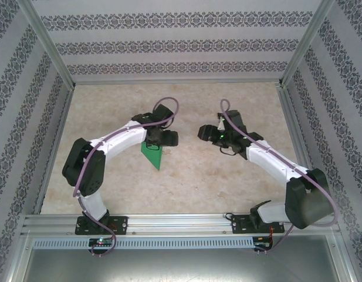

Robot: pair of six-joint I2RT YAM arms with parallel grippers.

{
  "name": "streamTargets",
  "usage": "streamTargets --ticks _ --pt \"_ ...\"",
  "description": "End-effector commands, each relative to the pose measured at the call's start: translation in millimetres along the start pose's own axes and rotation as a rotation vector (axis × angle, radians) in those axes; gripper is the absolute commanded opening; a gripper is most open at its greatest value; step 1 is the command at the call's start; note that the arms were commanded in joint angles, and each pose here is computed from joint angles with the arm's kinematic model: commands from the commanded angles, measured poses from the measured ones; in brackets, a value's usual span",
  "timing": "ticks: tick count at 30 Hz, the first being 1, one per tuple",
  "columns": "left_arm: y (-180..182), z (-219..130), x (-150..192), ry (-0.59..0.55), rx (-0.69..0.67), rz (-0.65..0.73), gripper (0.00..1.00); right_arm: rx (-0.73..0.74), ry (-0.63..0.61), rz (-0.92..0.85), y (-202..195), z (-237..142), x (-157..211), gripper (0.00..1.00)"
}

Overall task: Fold a paper plane with a square sheet of paper (pick it up from the middle)
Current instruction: Turn over the paper at the center of the table, then move the paper to the center of the table.

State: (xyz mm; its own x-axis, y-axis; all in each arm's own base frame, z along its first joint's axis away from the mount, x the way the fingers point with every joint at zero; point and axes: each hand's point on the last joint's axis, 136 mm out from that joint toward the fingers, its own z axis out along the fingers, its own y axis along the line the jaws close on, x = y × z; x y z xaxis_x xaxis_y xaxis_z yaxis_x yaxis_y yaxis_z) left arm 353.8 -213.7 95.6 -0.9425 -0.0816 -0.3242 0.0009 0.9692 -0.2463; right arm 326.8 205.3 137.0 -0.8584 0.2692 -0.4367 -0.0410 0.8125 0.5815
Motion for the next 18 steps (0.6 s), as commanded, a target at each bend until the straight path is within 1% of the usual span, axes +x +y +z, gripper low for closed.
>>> streamTargets --ticks 1,4,6,10,14,18 --pt "24.2 -11.7 -20.5 -0.07 0.074 -0.134 0.94 -0.011 0.053 -0.044 36.5 25.1 20.3 0.6" --pt "67.9 -19.0 -23.2 -0.107 0.05 -0.237 1.0 -0.049 0.111 -0.087 74.0 48.7 42.3 0.52" --pt "91.7 -25.1 -22.1 -0.136 0.028 -0.281 1.0 -0.064 0.137 -0.12 95.9 63.5 55.9 0.5" --pt "132.8 -37.5 -17.1 -0.179 -0.018 -0.383 1.0 -0.081 0.25 -0.148 128.6 100.0 86.4 0.44" --pt "157.6 -44.7 -7.3 -0.198 -0.043 -0.446 1.0 -0.071 0.32 -0.143 138.0 129.7 103.8 0.41" --pt "169.6 -45.0 2.8 -0.191 -0.052 -0.481 1.0 -0.017 0.396 -0.137 130.5 151.0 116.2 0.41"
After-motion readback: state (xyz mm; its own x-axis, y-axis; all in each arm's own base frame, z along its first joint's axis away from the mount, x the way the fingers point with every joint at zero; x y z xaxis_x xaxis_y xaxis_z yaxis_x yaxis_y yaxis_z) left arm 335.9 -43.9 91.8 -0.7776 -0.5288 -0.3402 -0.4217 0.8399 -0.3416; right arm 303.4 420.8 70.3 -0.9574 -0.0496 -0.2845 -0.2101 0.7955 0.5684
